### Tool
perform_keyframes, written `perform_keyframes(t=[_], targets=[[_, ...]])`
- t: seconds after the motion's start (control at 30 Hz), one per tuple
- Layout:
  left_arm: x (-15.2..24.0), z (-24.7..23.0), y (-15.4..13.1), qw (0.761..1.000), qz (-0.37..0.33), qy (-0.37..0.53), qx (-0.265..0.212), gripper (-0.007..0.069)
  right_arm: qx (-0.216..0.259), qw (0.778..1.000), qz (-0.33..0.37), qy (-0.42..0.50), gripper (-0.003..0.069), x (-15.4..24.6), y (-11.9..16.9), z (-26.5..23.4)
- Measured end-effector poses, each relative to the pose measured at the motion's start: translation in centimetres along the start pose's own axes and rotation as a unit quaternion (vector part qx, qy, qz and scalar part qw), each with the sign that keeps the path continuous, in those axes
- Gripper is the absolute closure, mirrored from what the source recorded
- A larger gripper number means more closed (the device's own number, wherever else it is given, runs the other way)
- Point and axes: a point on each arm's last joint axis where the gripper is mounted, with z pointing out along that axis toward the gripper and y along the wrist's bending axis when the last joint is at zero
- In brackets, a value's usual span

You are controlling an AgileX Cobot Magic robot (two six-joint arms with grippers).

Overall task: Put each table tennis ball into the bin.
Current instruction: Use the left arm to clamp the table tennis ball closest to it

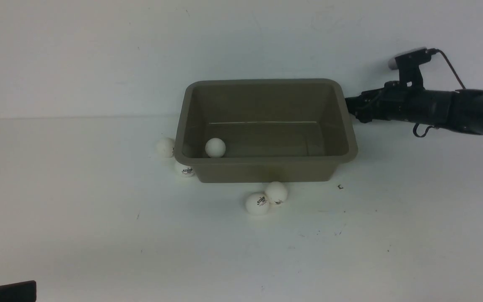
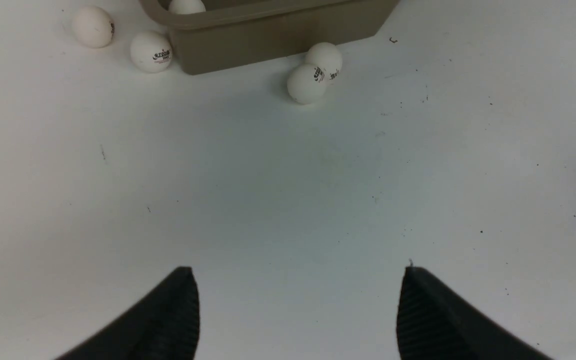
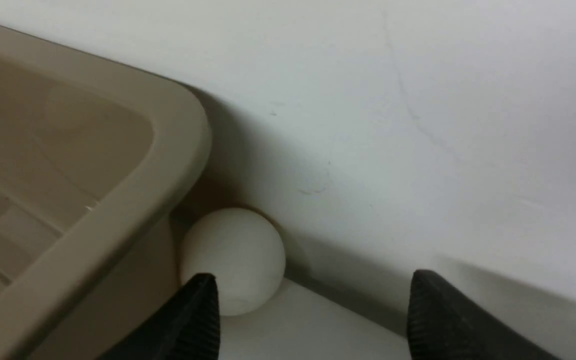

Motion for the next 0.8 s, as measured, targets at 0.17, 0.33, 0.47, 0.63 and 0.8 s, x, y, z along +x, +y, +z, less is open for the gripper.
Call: perform_keyframes(t=[0.17,0.33,0.47,0.63,0.8], targets=[[0.0,0.0,0.0,1.000,0.000,0.000,0.000,0.0146,-0.001,1.000,0.000,0.000,0.0201,0.0,0.1,0.1],[0.0,0.0,0.0,1.000,0.000,0.000,0.000,0.0146,-0.009,1.000,-0.009,0.001,0.0201,-0.1,1.0,0.5],[0.0,0.0,0.0,1.000,0.000,0.000,0.000,0.0146,-0.012,1.000,-0.021,0.005,0.0201,-0.2,1.9,1.1],[0.0,0.0,0.0,1.000,0.000,0.002,0.001,0.0146,-0.006,0.999,-0.035,0.010,0.0201,-0.2,2.4,1.5],[0.1,0.0,-0.1,1.000,0.000,0.006,0.003,0.0146,0.018,0.999,-0.046,0.020,0.0201,0.0,1.9,1.5]])
